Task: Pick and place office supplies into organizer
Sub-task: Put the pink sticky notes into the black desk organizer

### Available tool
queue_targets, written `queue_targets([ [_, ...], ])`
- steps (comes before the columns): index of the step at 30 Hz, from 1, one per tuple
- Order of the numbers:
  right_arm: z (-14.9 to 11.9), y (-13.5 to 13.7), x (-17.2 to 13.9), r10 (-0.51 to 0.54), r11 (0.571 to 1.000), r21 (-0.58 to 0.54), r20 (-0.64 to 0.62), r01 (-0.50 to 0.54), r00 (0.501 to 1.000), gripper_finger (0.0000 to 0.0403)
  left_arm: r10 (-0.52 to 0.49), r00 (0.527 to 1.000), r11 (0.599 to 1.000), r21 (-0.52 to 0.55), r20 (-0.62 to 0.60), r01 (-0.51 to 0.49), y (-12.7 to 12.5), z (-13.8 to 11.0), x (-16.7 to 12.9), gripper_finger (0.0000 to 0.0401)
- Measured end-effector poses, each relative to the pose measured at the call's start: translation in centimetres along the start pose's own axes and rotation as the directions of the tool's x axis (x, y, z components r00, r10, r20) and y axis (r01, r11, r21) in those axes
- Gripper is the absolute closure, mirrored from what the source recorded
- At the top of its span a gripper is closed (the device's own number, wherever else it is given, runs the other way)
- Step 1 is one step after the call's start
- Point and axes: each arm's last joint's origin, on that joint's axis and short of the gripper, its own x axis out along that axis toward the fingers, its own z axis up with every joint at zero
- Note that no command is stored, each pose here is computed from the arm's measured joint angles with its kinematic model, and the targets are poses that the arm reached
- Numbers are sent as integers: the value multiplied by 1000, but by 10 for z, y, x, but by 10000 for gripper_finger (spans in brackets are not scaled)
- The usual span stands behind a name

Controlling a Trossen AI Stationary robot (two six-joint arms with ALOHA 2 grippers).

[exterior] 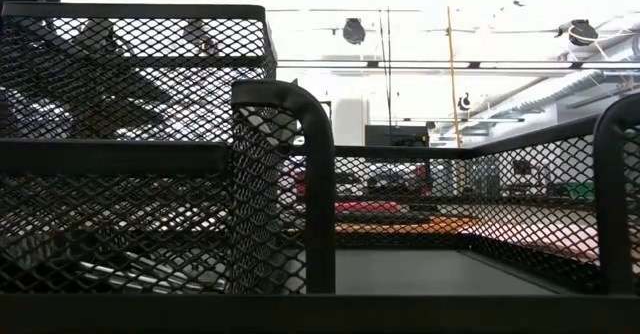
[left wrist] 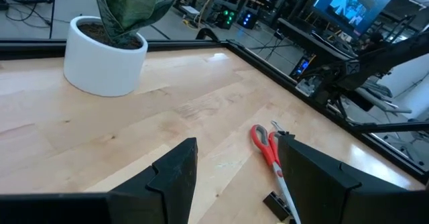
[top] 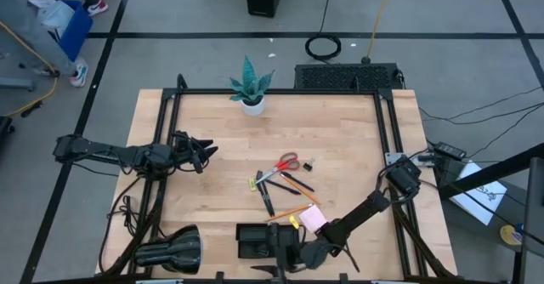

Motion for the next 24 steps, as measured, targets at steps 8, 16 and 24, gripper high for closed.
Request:
queue_targets([
  [8,25,-7,-27,-204,964,-210,-198,162,959,218,1,1000,1000,2,-4,-1,0,0,0,189],
  [16,39,-19,-66,-253,962,-195,-391,190,885,223,1,1000,1000,3,-5,-1,0,0,0,189],
  [24,1,-37,-121,-241,969,-73,-485,236,841,229,1,1000,1000,-8,-5,-1,0,0,0,189],
])
